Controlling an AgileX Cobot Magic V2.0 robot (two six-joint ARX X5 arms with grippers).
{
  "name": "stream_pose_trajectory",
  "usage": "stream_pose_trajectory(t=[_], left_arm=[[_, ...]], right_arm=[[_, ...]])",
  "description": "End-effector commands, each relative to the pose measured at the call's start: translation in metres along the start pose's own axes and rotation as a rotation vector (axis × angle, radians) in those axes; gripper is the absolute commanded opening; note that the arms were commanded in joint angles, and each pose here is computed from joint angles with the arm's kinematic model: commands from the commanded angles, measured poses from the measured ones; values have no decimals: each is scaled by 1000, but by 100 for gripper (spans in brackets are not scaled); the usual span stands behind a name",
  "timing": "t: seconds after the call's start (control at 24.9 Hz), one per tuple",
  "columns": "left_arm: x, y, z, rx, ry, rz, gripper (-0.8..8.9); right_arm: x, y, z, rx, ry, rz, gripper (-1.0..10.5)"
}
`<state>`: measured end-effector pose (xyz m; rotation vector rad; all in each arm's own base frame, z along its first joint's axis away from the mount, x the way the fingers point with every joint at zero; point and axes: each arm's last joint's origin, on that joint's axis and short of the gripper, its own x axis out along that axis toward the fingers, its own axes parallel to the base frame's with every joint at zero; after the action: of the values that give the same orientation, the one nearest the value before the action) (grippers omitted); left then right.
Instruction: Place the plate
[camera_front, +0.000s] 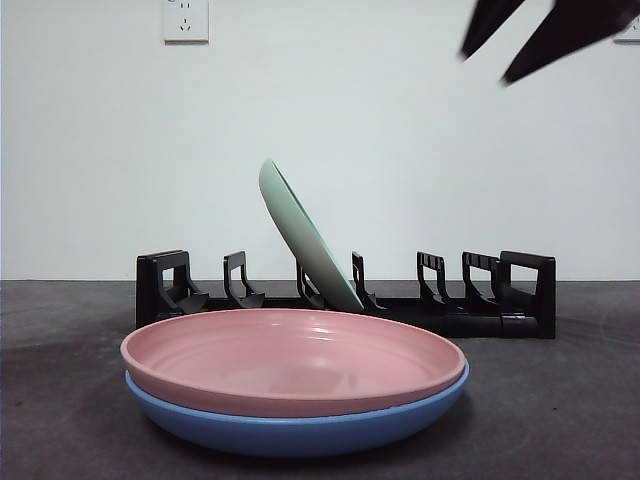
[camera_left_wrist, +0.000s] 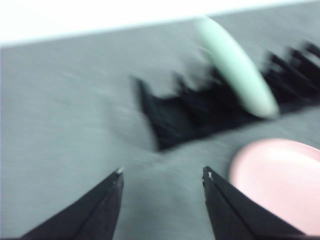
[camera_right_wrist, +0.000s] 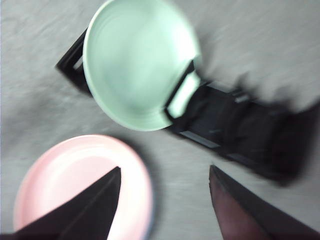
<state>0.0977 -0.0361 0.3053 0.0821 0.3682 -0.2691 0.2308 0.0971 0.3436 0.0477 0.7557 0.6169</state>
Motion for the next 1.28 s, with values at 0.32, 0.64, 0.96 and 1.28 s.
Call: stream_pose_trajectory(t=[0.32,0.64,0.96,1.28], left_arm=[[-27,4,-2,4,-85,17,255],[-26,4,-9,11,-18,17,255],[-26,4,-9,12,-13,17,254],[-26,4,-9,12,-13,17,254]], right_arm=[[127,18,93,174,145,301,242],[170,36,118,157,160,330,237],[190,35,111,161,197,285,236],[194,38,109,148,194,264,200]])
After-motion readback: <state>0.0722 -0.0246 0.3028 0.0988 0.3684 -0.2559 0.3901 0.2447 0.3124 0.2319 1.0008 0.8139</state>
